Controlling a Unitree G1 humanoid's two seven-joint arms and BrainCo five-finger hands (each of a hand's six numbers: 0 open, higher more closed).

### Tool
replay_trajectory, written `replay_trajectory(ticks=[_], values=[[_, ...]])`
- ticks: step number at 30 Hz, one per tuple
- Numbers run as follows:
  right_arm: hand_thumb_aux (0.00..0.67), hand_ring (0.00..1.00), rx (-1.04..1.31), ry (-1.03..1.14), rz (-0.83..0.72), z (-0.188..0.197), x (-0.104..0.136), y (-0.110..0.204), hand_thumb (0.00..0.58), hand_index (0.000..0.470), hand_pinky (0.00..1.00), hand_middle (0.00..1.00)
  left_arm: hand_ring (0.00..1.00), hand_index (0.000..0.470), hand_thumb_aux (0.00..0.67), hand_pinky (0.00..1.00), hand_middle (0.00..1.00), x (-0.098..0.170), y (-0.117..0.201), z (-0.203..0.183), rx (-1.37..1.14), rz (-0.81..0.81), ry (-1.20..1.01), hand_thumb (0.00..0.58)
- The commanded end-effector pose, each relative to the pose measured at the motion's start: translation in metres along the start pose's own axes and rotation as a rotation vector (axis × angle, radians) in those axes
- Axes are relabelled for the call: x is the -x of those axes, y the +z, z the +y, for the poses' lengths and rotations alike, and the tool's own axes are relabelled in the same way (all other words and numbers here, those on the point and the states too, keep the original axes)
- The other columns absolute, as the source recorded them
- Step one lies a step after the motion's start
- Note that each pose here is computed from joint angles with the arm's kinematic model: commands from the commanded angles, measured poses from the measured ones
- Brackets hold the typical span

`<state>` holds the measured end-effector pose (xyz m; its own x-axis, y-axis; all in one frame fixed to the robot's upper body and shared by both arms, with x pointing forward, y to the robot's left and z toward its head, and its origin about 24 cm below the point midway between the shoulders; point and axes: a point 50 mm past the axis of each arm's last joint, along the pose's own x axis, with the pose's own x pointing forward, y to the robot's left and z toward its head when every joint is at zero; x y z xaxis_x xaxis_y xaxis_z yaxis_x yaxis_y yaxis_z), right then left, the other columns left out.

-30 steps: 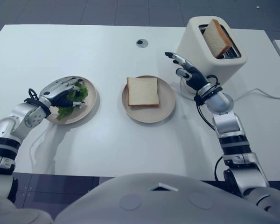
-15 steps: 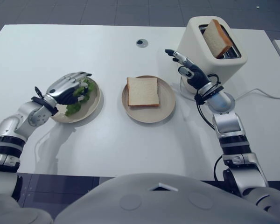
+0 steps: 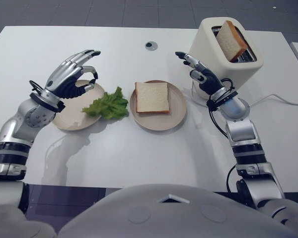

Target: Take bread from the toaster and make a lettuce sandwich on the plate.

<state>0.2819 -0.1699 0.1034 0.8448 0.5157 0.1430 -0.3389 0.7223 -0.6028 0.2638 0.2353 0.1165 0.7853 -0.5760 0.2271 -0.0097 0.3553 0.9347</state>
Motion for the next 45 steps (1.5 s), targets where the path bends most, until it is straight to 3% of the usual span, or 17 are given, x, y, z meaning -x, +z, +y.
replay_trajectory(ticks=[1, 5, 8, 9, 10, 11, 12, 20, 27, 28, 29, 30, 32, 34, 39, 45], values=[[0.000, 0.00, -0.002, -0.020, -0.020, -0.004, 0.000, 0.005, 0.000, 0.000, 0.00, 0.00, 0.00, 0.470, 0.670, 0.00, 0.00, -0.022, 0.017, -0.020, 0.091, -0.062, 0.027, 0.580], [0.000, 0.00, -0.002, -0.024, -0.029, -0.005, 0.000, 0.007, 0.000, 0.000, 0.00, 0.00, 0.00, 0.470, 0.670, 0.00, 0.00, -0.043, 0.034, -0.050, 0.145, -0.095, -0.004, 0.580], [0.000, 0.00, -0.002, -0.022, -0.028, -0.005, 0.001, 0.008, 0.000, 0.000, 0.00, 0.00, 0.00, 0.470, 0.670, 0.00, 0.00, -0.042, 0.031, -0.063, 0.071, -0.075, -0.096, 0.580], [0.000, 0.00, -0.002, -0.022, -0.026, -0.005, 0.001, 0.007, 0.000, 0.000, 0.00, 0.00, 0.00, 0.358, 0.510, 0.00, 0.00, -0.039, 0.027, -0.063, 0.044, -0.058, -0.116, 0.547], [0.000, 0.00, -0.003, -0.022, -0.024, -0.005, 0.002, 0.007, 0.000, 0.000, 0.00, 0.00, 0.00, 0.206, 0.294, 0.00, 0.00, -0.036, 0.022, -0.061, 0.025, -0.041, -0.120, 0.398], [0.000, 0.00, -0.004, -0.022, -0.021, -0.005, 0.002, 0.006, 0.000, 0.000, 0.00, 0.00, 0.00, 0.006, 0.008, 0.00, 0.00, -0.033, 0.018, -0.057, 0.011, -0.027, -0.119, 0.014], [0.000, 0.00, -0.004, -0.021, -0.019, -0.004, 0.002, 0.006, 0.000, 0.000, 0.00, 0.00, 0.00, 0.000, 0.000, 0.00, 0.00, -0.029, 0.015, -0.054, -0.005, -0.019, -0.123, 0.000], [0.000, 0.00, -0.005, -0.013, -0.011, -0.004, 0.002, 0.004, 0.000, 0.000, 0.00, 0.00, 0.00, 0.000, 0.000, 0.00, 0.00, 0.006, -0.007, -0.034, -0.196, 0.071, -0.305, 0.000], [0.000, 0.00, -0.011, -0.004, -0.010, -0.002, 0.001, 0.004, 0.000, 0.000, 0.00, 0.00, 0.00, 0.006, 0.008, 0.00, 0.00, 0.008, 0.000, -0.078, -0.158, 0.043, -0.470, 0.014], [0.000, 0.00, -0.011, -0.002, -0.012, -0.002, 0.001, 0.004, 0.000, 0.000, 0.00, 0.00, 0.00, 0.072, 0.102, 0.00, 0.00, 0.006, 0.001, -0.081, -0.157, 0.037, -0.467, 0.164], [0.000, 0.00, -0.011, -0.001, -0.014, -0.002, 0.001, 0.005, 0.000, 0.000, 0.00, 0.00, 0.00, 0.245, 0.349, 0.00, 0.00, 0.005, 0.002, -0.082, -0.157, 0.031, -0.462, 0.447], [0.000, 0.00, -0.012, 0.000, -0.015, -0.002, 0.001, 0.005, 0.000, 0.000, 0.00, 0.00, 0.00, 0.297, 0.423, 0.00, 0.00, 0.004, 0.002, -0.081, -0.158, 0.027, -0.448, 0.501], [0.000, 0.00, -0.014, -0.001, -0.014, -0.001, 0.001, 0.005, 0.000, 0.000, 0.00, 0.00, 0.00, 0.354, 0.504, 0.00, 0.00, 0.002, 0.002, -0.078, -0.155, 0.019, -0.416, 0.545], [0.000, 0.00, -0.017, -0.001, -0.012, 0.000, 0.001, 0.005, 0.000, 0.000, 0.00, 0.00, 0.00, 0.363, 0.518, 0.00, 0.00, -0.001, 0.004, -0.075, -0.140, 0.007, -0.385, 0.550], [0.000, 0.00, -0.019, -0.004, -0.011, 0.001, 0.001, 0.005, 0.000, 0.000, 0.00, 0.00, 0.00, 0.335, 0.478, 0.00, 0.00, -0.005, 0.010, -0.068, -0.107, -0.021, -0.317, 0.532], [0.000, 0.00, -0.020, -0.006, -0.008, 0.001, 0.001, 0.003, 0.000, 0.000, 0.00, 0.00, 0.00, 0.422, 0.602, 0.00, 0.00, -0.013, 0.014, -0.056, -0.069, -0.040, -0.201, 0.574]])
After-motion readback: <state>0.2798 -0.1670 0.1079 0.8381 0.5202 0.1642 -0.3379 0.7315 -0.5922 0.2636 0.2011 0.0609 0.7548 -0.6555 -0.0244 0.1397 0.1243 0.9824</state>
